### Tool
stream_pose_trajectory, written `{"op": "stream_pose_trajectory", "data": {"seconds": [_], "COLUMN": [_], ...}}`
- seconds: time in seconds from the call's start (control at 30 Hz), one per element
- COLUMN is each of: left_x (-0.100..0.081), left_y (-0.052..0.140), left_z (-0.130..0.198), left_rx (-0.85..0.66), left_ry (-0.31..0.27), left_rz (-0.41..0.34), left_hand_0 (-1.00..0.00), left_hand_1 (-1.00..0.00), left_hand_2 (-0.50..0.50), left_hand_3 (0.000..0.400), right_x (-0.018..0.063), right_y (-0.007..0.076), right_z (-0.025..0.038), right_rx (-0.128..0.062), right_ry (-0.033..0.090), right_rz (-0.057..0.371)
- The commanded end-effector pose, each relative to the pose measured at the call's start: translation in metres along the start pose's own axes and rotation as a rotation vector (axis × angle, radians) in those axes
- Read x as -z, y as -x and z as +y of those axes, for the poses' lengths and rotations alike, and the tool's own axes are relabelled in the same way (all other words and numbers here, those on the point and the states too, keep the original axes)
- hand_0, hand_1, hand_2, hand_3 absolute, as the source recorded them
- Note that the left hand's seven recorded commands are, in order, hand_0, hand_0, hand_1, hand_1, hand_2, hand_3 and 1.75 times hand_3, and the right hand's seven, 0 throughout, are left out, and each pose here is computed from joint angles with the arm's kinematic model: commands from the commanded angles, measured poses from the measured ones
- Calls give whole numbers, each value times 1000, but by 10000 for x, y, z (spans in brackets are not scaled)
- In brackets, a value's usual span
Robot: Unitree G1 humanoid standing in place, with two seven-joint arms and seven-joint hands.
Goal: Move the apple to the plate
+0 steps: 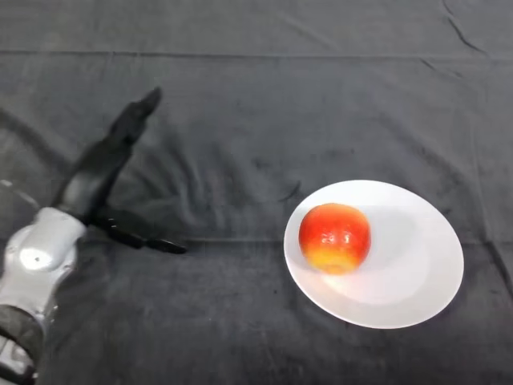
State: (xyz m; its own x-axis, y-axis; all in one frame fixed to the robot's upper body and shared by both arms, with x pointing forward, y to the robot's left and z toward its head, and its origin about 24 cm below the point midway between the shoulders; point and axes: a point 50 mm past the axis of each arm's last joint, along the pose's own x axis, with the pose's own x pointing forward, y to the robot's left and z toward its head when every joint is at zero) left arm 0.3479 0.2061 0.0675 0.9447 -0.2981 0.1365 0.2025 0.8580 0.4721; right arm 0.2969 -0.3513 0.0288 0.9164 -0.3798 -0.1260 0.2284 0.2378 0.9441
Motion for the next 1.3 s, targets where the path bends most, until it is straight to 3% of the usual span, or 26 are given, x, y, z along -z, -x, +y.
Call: {"op": "stream_pose_trajectory", "data": {"seconds": [0.03, 0.83, 1.3], "left_x": [143, 369, 489], "left_y": [190, 738, 1186], "left_z": [300, 1145, 1536], "left_rx": [-93, -577, -942], "left_ry": [-17, 109, 309], "left_rz": [66, 214, 251], "left_hand_0": [0, 0, 0], "left_hand_1": [0, 0, 0], "left_hand_2": [0, 0, 0], "left_hand_3": [0, 0, 0], "right_x": [-78, -78, -78], "right_y": [-28, -28, -28], "right_z": [75, 75, 75], "right_rx": [-24, -24, -24], "right_ry": [-8, -8, -8], "right_rz": [-31, -31, -31]}}
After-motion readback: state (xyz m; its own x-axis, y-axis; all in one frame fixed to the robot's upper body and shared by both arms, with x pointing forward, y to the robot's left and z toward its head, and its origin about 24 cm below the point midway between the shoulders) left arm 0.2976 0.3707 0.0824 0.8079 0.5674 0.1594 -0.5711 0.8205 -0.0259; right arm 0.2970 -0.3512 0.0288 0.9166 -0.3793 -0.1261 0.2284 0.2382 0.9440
